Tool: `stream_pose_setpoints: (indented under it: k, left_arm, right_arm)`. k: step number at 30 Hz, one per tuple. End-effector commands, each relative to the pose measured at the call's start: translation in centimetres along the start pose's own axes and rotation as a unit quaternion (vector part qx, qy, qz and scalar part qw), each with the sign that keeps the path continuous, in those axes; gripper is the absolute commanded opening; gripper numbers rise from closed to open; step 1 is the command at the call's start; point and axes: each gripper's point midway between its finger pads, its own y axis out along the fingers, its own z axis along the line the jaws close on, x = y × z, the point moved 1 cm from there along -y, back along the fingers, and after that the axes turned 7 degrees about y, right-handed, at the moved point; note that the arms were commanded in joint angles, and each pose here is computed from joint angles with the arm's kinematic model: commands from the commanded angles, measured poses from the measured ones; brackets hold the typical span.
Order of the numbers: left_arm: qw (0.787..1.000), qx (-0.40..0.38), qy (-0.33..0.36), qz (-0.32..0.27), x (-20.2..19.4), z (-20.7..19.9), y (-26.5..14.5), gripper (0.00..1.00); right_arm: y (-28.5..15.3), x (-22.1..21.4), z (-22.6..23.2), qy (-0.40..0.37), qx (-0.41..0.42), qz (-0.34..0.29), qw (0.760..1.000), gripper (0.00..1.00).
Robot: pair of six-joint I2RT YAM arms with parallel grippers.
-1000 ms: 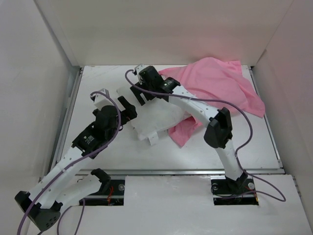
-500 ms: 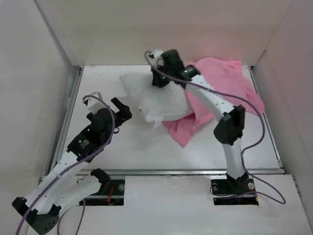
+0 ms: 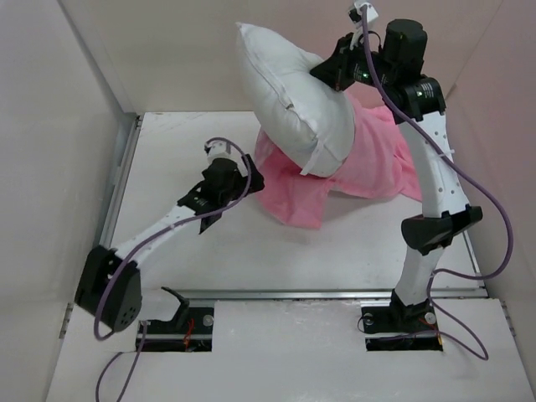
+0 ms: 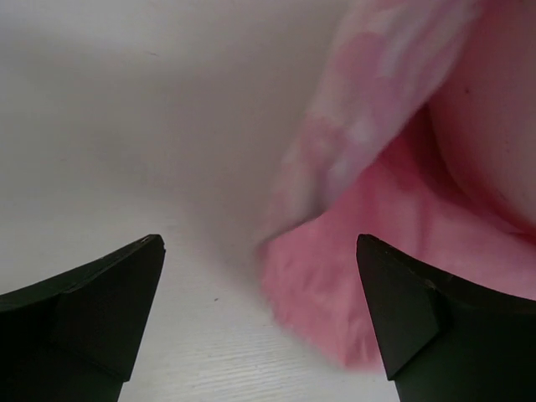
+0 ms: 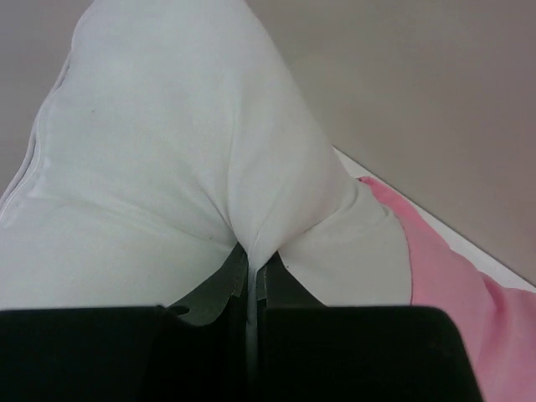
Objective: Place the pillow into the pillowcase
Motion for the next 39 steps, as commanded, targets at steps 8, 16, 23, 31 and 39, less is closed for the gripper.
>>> stream_pose_setpoints:
  k: [8,16,23,31,39]
  left_arm:
    - [0.992,-0.103,0.072,-0.03,-0.1,-4.6,6.2,1.0]
    - [0.984,-0.148,0.088,-0.04,2.7,-7.0,5.9,0.0]
    - [0.966,-0.161,0.068,-0.19,14.1,-7.2,-6.0,0.0]
    - [0.967,-0.077,0.04,-0.24,18.7,-2.9,-9.5,0.0]
    - [0.984,-0.028,0.002,-0.178,14.3,1.0,-4.7,0.0]
  right_arm:
    - [-1.9,5.8,5.2,-0.035,0.109,-0.085,0.99,0.0]
    - [-0.4,1.8,3.7,-0.017,0.11,-0.033,0.993,0.0]
    - [4.2,-7.3,1.1,-0.115,-0.052,0.082,0.989,0.0]
    - [2.2,-15.9,-5.7,-0.11,-0.335,0.137,0.926,0.0]
    - [3.1,-14.8,6.8,-0.061,0.013,0.116,0.991,0.45]
